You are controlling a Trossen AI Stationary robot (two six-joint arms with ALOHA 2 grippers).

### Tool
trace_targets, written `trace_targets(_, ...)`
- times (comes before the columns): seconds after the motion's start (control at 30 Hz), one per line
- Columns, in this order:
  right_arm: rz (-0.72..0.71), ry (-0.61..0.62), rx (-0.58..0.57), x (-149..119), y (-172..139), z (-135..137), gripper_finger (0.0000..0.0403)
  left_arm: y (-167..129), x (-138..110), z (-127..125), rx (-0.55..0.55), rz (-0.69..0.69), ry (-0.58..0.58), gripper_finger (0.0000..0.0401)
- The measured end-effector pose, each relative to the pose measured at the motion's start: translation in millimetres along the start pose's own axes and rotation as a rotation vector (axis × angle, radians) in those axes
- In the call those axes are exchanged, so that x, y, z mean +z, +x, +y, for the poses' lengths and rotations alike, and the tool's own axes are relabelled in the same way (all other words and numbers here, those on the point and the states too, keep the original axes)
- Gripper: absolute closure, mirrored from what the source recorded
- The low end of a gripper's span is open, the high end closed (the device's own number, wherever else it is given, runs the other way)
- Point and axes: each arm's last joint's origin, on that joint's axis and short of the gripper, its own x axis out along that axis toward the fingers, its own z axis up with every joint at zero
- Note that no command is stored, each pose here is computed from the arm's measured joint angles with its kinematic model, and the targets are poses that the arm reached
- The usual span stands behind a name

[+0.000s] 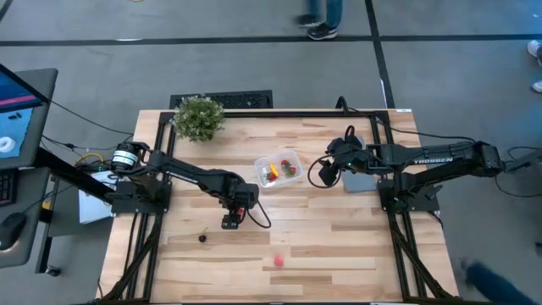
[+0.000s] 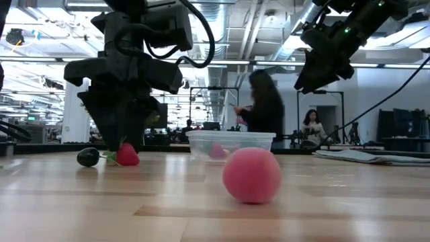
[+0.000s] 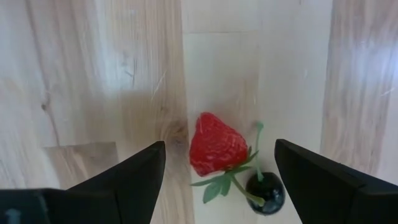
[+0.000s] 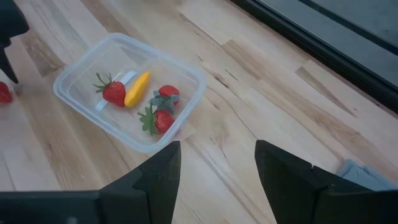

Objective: Pick and placing Produce into tupperware
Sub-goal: Put the strawberry into the transparent bin

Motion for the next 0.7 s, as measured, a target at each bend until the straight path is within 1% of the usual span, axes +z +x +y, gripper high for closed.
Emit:
trace_targets(0.23,-0.001,0.0,0.0,0.1,0.0,0.0,0.0173,11.1,3.4,2.6,-0.028,0.002,-0.005,0.0108)
trace_targets(0.43,0.001,0.0,0.0,0.1,-0.2,0.0,0.0173,10.3,3.0,3.0,-0.034,0.005,-0.01,0.011)
trace_targets(0.53,0.003,-0.001,-0.001,-0.2,-0.2,-0.1,0.0173,10.8,3.0,3.1,-0.034,0.007,-0.011,0.0124)
trace_targets(0.7,0.006,-0.003,-0.003,-0.5,-0.1,-0.3,0.0173,11.5,2.4,3.1,-0.037,0.016,-0.022,0.0167)
